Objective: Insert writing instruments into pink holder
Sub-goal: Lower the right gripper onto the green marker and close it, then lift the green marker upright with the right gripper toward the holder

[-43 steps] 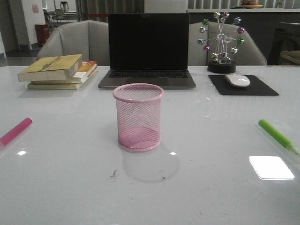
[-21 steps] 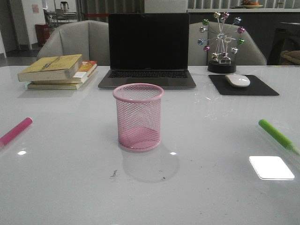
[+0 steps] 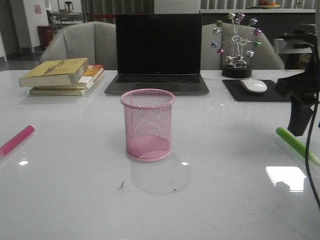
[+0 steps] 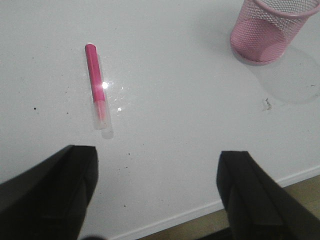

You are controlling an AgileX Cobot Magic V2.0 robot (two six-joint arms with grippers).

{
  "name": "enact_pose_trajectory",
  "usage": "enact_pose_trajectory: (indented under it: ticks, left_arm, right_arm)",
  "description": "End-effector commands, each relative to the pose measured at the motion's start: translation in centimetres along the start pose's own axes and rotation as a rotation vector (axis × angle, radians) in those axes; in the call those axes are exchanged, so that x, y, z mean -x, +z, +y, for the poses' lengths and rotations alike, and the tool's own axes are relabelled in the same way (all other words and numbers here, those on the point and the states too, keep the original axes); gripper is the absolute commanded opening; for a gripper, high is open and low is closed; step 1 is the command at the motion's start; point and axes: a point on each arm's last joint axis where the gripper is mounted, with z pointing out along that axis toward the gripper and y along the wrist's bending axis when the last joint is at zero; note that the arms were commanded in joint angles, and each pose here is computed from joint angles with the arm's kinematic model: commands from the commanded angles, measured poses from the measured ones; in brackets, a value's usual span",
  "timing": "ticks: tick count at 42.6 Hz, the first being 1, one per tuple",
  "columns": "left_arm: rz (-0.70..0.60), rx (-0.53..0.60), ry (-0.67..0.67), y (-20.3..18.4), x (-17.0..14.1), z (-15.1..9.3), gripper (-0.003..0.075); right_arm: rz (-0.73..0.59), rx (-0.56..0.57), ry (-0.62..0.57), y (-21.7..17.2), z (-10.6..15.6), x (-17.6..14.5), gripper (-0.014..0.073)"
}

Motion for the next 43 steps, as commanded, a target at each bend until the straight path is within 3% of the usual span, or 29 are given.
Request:
enact_pose_trajectory:
  ticks: [1,32,43]
  left_arm:
    - [-0.102,-0.004,0.004,-0.6,1.4,-0.1,0.0547]
    - [-0.102,-0.004,0.004,-0.6,1.4,-0.1,0.0547]
    - [-0.102,-0.004,0.004,-0.6,1.4,-0.1,0.0547]
  right_arm:
    - [-0.090,-0.016,-0.013,-1.2,-0.1,1.8,0.0466]
    - [-0.077,-0.032,-0.027,3.3,-0.6,5.4,0.0463]
    - [-0.039,-0.029,-0.026,3.6,-0.6,5.7,0.0246]
